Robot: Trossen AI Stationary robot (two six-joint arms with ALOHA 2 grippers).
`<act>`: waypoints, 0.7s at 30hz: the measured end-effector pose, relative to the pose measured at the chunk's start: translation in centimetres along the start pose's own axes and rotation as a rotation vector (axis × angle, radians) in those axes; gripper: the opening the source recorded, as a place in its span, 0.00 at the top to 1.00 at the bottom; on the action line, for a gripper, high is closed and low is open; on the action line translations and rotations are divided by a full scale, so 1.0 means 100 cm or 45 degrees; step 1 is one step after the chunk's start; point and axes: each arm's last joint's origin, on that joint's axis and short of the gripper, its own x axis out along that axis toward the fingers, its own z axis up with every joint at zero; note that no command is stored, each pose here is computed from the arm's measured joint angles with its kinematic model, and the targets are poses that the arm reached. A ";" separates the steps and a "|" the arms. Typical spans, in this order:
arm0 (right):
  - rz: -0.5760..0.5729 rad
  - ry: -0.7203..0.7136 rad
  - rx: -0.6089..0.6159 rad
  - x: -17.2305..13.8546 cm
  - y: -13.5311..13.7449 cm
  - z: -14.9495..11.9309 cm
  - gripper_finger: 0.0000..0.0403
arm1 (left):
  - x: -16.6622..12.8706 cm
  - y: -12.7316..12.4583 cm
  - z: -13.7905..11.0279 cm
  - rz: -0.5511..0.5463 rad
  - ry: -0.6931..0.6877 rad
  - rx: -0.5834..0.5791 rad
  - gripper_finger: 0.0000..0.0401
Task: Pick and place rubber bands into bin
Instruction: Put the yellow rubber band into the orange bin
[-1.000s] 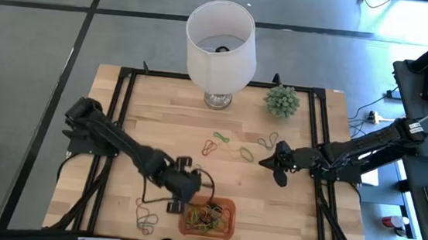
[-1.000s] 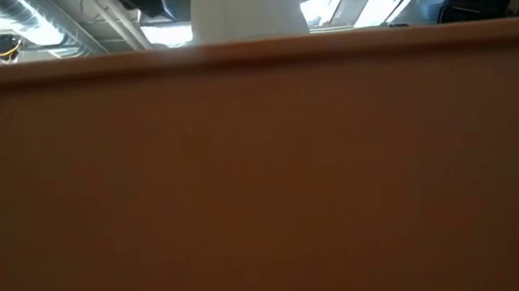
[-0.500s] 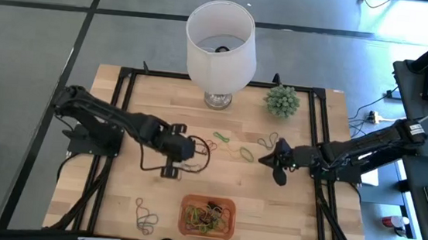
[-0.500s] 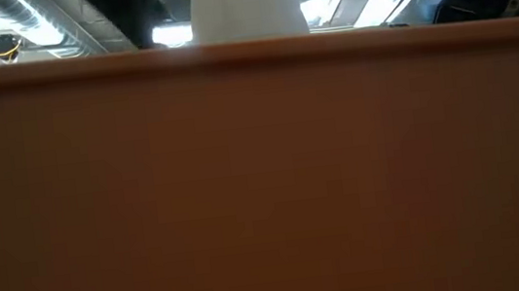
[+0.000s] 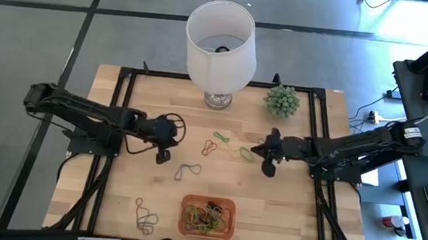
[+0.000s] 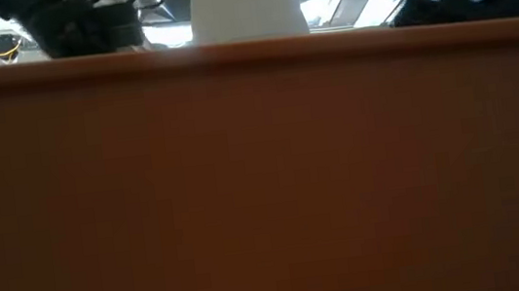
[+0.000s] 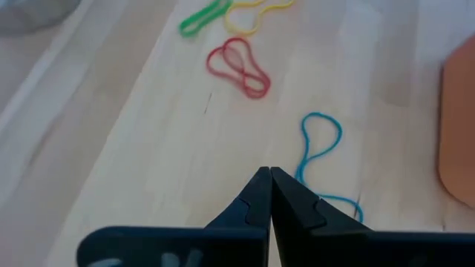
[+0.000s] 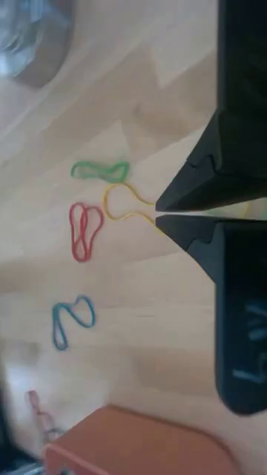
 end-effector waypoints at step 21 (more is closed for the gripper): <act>-0.121 0.742 -0.131 0.144 0.026 0.071 0.31 | -0.004 0.010 -0.029 -0.076 0.015 -0.069 0.99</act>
